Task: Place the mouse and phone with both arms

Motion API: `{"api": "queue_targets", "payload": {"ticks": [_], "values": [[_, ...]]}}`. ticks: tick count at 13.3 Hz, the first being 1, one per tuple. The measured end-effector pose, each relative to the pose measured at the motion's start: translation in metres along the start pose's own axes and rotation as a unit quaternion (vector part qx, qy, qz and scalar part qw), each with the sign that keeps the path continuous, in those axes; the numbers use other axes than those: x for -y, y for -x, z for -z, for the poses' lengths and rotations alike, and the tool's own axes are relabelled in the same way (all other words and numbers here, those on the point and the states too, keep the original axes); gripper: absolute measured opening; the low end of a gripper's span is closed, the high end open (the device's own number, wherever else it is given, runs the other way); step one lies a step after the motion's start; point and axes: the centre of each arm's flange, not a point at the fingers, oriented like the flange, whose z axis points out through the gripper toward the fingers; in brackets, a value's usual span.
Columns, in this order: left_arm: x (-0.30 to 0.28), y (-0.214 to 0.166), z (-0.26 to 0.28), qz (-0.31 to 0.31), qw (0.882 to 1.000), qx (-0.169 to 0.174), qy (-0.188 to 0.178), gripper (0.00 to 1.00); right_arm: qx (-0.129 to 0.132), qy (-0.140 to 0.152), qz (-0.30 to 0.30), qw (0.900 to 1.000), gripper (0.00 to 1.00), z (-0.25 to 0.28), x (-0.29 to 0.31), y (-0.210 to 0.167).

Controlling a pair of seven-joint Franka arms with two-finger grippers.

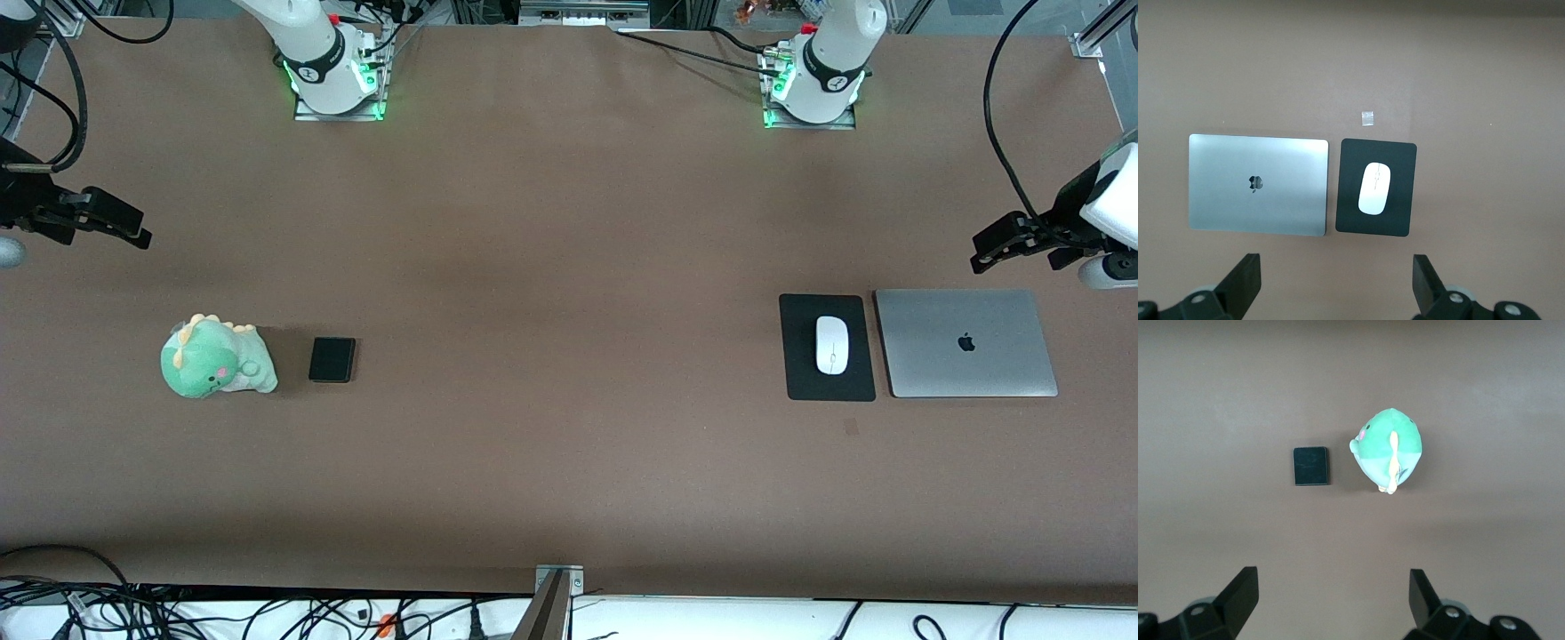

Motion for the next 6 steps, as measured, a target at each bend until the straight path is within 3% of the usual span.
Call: {"api": "queue_targets", "payload": {"ticks": [6], "values": [[0.0000, 0.0000, 0.0003, 0.000, 1.000, 0.000, 0.000, 1.00, -0.003, 0.000, 0.002, 1.000, 1.00, 0.0027, 0.0024, -0.0001]]}}
